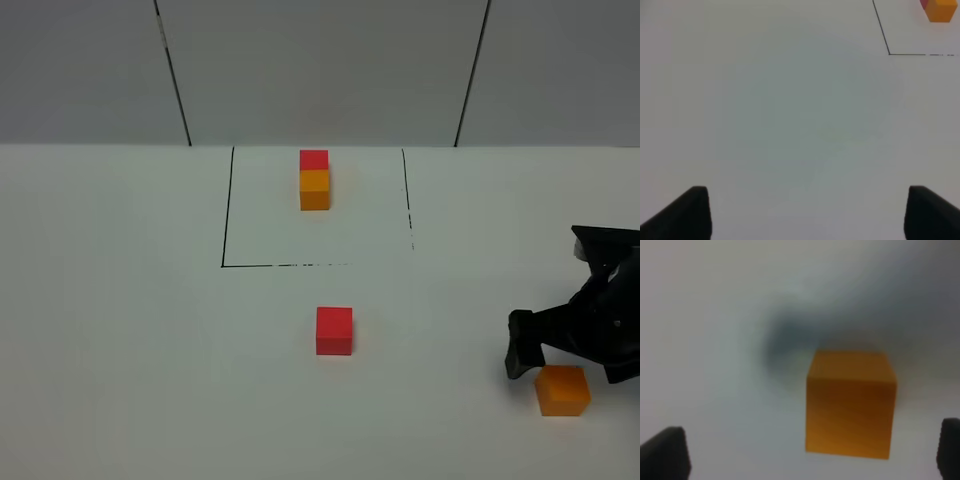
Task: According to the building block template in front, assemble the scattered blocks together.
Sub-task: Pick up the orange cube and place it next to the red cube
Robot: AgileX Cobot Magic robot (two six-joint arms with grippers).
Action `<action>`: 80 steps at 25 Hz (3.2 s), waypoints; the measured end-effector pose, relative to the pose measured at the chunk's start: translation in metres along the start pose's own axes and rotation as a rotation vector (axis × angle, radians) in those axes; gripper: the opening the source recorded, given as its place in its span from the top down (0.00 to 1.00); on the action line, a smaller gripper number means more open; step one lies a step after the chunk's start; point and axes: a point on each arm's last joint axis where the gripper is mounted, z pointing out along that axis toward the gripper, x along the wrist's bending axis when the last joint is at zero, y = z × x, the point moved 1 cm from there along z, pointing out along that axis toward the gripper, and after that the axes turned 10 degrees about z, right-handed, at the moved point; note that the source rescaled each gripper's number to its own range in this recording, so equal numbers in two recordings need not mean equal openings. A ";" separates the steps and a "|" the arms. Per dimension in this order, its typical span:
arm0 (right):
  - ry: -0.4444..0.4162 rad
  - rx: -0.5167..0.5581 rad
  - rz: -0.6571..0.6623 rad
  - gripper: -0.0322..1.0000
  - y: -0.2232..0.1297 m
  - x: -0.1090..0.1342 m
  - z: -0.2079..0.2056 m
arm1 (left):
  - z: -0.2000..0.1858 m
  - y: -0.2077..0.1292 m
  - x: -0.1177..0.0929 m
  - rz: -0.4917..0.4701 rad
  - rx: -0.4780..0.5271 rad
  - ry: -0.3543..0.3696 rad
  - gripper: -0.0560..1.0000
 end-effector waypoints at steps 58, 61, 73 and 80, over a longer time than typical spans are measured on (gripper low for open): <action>-0.153 0.043 -0.865 0.96 0.062 0.055 -0.015 | 0.000 0.000 0.000 0.000 0.000 0.000 0.33; -0.172 0.053 -1.088 0.96 0.066 0.079 -0.025 | 0.000 0.000 0.000 0.000 0.000 0.000 0.33; -0.145 0.198 -1.443 0.96 0.078 0.161 0.032 | 0.000 0.000 0.000 0.000 0.000 0.000 0.33; -0.085 0.241 -1.452 0.96 0.073 0.180 0.068 | 0.000 0.000 0.000 0.000 0.000 0.000 0.33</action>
